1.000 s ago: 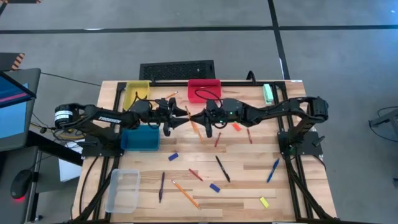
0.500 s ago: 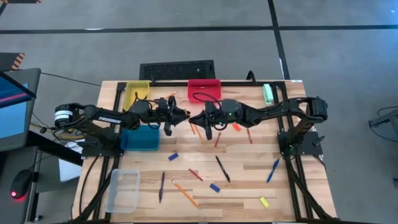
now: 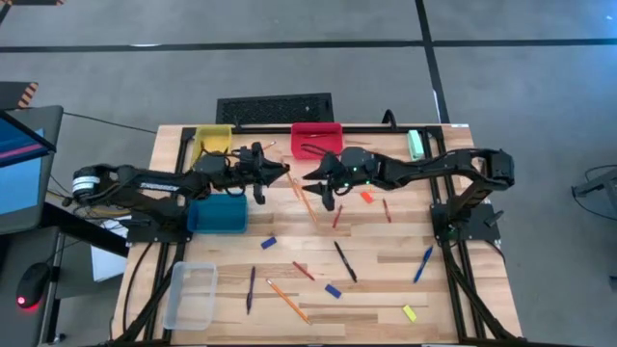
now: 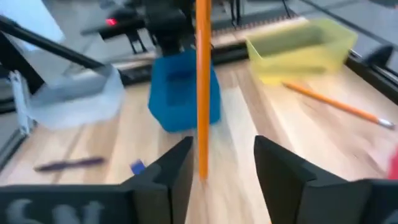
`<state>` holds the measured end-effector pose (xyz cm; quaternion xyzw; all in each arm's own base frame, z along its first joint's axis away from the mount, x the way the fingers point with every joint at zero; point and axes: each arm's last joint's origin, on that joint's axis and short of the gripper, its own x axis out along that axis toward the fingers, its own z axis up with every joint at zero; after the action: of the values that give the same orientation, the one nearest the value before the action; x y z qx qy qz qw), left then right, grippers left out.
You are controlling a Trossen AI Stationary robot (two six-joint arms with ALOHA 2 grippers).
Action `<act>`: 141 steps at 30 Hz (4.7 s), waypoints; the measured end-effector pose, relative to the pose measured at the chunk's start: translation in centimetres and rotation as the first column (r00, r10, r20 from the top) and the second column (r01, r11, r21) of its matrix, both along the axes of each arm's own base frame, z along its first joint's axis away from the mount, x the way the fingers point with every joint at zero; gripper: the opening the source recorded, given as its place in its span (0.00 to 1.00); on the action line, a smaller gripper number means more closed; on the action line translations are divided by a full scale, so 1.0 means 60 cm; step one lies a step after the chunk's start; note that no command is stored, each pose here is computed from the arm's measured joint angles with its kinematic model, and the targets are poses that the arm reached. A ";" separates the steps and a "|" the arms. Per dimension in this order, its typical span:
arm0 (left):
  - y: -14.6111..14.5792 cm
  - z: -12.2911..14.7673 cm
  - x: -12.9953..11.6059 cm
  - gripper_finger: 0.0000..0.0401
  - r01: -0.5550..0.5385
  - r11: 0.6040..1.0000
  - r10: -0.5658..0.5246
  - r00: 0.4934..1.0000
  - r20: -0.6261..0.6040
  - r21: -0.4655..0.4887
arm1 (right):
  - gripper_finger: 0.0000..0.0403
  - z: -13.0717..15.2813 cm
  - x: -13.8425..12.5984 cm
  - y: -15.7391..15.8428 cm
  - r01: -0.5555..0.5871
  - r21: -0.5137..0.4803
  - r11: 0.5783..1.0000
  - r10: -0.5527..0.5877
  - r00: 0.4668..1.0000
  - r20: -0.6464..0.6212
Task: Sort crayons/erasers/pens/pencils in bins
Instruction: Put the pencil into the blue bin, then put the orange eraser into the transparent bin
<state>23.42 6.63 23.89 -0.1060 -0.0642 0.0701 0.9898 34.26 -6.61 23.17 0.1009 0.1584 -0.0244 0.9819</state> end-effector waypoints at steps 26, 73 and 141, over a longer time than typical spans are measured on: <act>-0.021 0.085 -0.067 0.03 -0.199 0.980 0.072 0.357 -0.931 -0.001 | 0.01 -0.065 -0.104 -0.011 0.012 -0.072 0.997 -0.024 0.986 -0.165; -0.045 -0.076 -0.097 0.05 -0.280 0.958 -0.015 0.182 -0.983 -0.067 | 0.01 -0.086 -0.115 -0.001 -0.033 -0.131 0.991 0.012 0.988 -0.154; -0.054 -0.065 -0.052 0.00 -0.039 0.974 0.044 0.999 -0.018 0.221 | 0.01 -0.057 -0.118 0.013 0.216 -0.074 0.974 -0.225 0.855 -0.467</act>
<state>20.28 3.42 19.99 0.0068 -0.0625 0.0844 0.9944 27.18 -5.81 19.72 0.1000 0.3801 -0.1620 0.9052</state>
